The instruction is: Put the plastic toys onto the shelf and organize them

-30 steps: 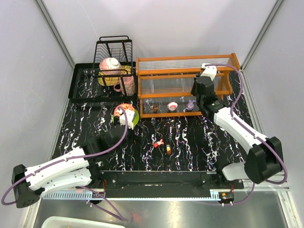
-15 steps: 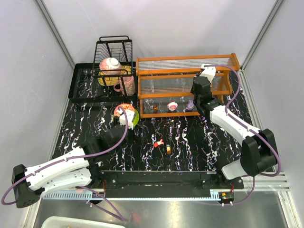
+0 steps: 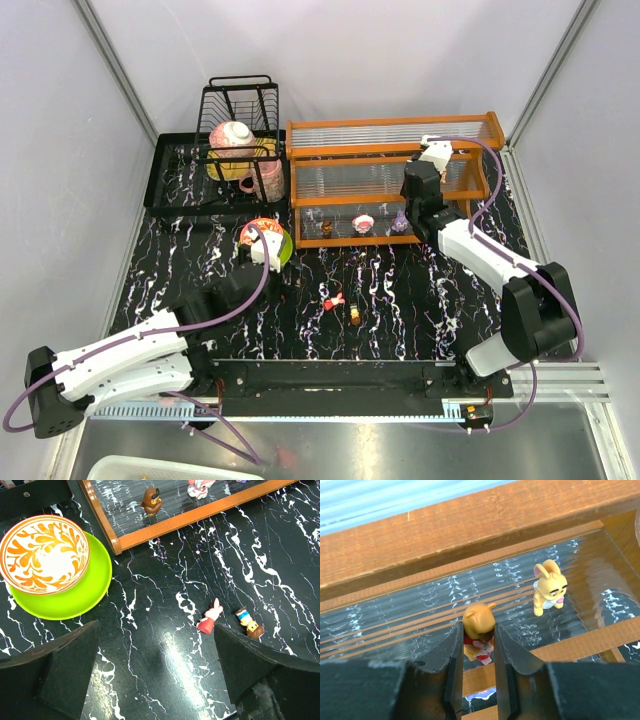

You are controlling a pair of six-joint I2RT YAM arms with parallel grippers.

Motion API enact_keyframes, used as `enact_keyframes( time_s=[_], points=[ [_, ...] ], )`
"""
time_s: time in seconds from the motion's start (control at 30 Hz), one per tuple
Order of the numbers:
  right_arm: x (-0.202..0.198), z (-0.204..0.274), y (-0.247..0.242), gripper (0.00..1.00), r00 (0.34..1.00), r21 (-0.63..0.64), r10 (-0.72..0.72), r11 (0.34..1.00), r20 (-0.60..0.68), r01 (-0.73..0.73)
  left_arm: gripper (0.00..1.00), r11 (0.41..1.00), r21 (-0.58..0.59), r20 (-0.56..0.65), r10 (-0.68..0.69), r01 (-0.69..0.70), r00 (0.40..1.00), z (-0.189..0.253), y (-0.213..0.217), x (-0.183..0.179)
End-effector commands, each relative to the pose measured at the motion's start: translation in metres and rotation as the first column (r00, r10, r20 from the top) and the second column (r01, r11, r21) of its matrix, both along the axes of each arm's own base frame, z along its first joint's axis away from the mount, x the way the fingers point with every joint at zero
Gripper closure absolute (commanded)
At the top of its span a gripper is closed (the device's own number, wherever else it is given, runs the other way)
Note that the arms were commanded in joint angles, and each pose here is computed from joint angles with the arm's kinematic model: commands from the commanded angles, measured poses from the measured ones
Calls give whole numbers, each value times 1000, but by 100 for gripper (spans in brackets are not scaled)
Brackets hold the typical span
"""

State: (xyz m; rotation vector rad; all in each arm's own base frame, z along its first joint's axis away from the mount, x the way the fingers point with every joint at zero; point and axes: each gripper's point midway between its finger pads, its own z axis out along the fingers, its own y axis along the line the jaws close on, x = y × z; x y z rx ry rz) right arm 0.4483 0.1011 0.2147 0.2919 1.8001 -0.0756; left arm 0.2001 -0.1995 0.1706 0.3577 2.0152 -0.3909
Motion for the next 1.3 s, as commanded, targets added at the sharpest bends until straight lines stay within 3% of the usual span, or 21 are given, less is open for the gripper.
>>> enact_keyframes(
  time_s=[0.0, 1.27],
  points=[
    [8, 12, -6, 100, 998, 21, -40, 999, 52, 39, 1, 999, -29, 38, 18, -17, 999, 14, 1, 5],
    [17, -2, -6, 100, 993, 88, -115, 990, 24, 112, 1, 999, -29, 42, 27, -26, 999, 13, 5, 5]
  ],
)
